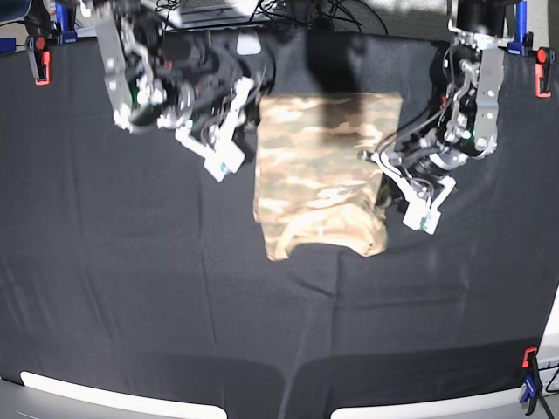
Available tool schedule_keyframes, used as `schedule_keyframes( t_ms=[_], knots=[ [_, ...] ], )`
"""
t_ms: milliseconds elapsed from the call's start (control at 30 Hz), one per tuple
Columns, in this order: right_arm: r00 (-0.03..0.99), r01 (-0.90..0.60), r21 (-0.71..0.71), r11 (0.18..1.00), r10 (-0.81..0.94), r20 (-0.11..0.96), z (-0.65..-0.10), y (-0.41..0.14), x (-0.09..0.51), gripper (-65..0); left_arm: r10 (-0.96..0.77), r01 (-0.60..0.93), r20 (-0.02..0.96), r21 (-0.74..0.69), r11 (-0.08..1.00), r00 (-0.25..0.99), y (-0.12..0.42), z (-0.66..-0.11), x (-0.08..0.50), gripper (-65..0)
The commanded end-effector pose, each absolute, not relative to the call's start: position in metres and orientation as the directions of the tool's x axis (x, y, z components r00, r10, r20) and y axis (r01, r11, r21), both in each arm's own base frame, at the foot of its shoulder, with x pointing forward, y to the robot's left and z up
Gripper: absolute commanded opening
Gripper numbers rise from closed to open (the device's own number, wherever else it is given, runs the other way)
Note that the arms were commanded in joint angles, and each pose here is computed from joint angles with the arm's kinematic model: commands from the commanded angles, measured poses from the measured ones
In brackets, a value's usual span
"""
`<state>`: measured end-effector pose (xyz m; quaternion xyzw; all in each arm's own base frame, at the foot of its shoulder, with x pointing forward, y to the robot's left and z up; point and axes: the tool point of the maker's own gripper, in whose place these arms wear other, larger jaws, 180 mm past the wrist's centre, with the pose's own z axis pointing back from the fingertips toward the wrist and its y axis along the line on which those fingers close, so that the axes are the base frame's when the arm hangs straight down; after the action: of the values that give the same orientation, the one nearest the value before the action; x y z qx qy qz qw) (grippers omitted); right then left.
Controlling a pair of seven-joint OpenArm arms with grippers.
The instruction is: Layout the t-shirt on the table in an organized manner, then fold the t-shirt properly
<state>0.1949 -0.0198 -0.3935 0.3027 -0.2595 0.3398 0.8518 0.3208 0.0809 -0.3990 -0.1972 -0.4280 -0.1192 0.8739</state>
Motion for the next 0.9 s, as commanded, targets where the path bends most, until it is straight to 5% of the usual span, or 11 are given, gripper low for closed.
schedule_keyframes(
  t_ms=[0, 333, 600, 867],
  knots=[
    [0.611, -0.742, 0.331, 0.583, 0.385, 0.692, -0.378, -0.02, 0.199, -65.0, -0.032, 0.402, 0.831, -0.234, 0.885, 0.555, 0.078, -0.378, 0.326, -65.0],
    [0.724, -0.476, 0.187, 0.859, 0.262, 0.639, -0.349, -0.151, 0.159, -65.0, -0.022, 0.318, 0.814, -0.203, 0.926, 0.581, 0.105, -0.346, 0.228, -65.0],
    [0.916, -0.306, 0.209, 0.929, 0.227, 0.332, -0.366, -0.201, 0.039, -65.0, -0.078, 0.252, 0.594, -0.216, 0.943, 0.8, 0.122, -0.383, 0.104, -65.0],
    [0.971, -0.233, 0.242, 0.942, 0.237, 0.016, -0.404, -0.209, -0.06, -65.0, -0.032, 0.151, 0.365, -0.303, 0.941, 0.931, 0.133, -0.45, 0.008, -65.0]
  ],
)
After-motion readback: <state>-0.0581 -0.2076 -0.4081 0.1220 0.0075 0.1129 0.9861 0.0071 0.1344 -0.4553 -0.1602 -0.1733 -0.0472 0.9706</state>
